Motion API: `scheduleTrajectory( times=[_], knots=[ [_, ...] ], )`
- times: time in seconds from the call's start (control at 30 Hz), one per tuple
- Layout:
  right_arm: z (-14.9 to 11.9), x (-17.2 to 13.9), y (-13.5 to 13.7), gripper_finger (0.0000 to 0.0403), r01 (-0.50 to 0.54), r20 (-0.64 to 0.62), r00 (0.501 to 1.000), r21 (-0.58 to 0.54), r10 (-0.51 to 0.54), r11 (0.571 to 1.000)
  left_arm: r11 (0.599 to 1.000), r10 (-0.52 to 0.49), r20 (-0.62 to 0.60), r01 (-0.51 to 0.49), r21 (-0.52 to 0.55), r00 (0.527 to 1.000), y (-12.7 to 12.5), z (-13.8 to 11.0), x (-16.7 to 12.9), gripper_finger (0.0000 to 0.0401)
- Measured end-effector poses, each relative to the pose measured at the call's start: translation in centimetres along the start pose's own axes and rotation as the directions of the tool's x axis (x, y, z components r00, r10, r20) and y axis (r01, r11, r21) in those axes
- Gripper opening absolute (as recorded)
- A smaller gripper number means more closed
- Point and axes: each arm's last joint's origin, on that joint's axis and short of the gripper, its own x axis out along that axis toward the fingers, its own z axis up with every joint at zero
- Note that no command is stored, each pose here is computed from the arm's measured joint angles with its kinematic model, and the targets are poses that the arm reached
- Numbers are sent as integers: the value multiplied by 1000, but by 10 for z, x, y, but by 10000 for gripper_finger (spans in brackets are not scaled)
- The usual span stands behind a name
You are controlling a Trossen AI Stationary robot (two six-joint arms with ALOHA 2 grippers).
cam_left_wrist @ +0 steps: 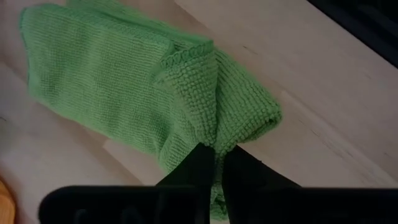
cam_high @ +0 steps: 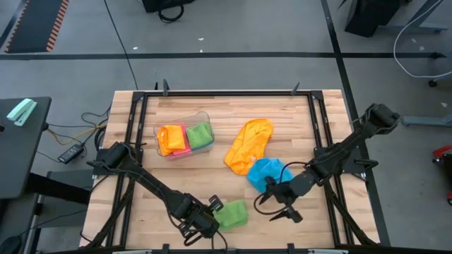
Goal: Fold microfiber towels
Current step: Fold the green microfiber towel
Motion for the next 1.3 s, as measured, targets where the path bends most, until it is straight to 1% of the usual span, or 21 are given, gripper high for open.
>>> scheduleTrajectory(
  times=[0.07, 0.2, 0.33, 0.5, 0.57, 0.67, 0.77, 0.83, 0.9, 1.03, 1.17, 1.3],
  knots=[
    [-1, 2, -1, 326, 27, 2, 1000, -2, -27, 1000, 1000, 1, -1, -1, -7, 1000, 1, 0, 0, 32],
    [-12, 16, -10, 326, 166, -39, 985, 12, -165, 986, 1000, 1, -1, -1, -6, 1000, 1, 0, 0, 16],
    [-30, 39, -19, 326, 301, -84, 951, 27, -298, 953, 1000, 1, -1, -1, -7, 1000, 1, 0, 0, 16],
    [-56, 69, -23, 326, 318, -127, 942, 42, -310, 947, 1000, 1, -1, -1, -11, 1000, 1, 0, 0, 36],
    [-63, 77, -25, 326, 335, -151, 934, 46, -325, 941, 1000, 1, 0, -1, -10, 1000, 1, 0, 0, 35],
    [-68, 90, -23, 326, 358, -165, 923, 35, -347, 933, 1000, 1, -1, -1, -10, 1000, 1, 0, 0, 24],
    [-68, 106, -22, 326, 362, -174, 919, 8, -355, 932, 1000, 1, 0, -1, -11, 1000, 1, 0, 0, 15],
    [-66, 114, -22, 326, 366, -206, 909, -23, -363, 930, 1000, 1, -1, -1, -10, 1000, 1, -1, 0, 15],
    [-61, 117, -21, 326, 377, -255, 889, -58, -379, 924, 1000, 1, -1, -1, -10, 1000, 1, -1, 0, 22],
    [-44, 114, -17, 326, 400, -318, 857, -82, -405, 913, 1000, 1, -2, -1, -9, 1000, 1, -1, 0, 37],
    [-24, 112, -12, 326, 400, -290, 867, -82, -406, 913, 1000, 1, -2, -1, -4, 1000, 1, -1, 0, 27],
    [-14, 115, -10, 326, 383, -220, 892, -94, -395, 919, 1000, 1, -3, -1, 9, 1000, 1, -1, 0, 15]
  ],
)
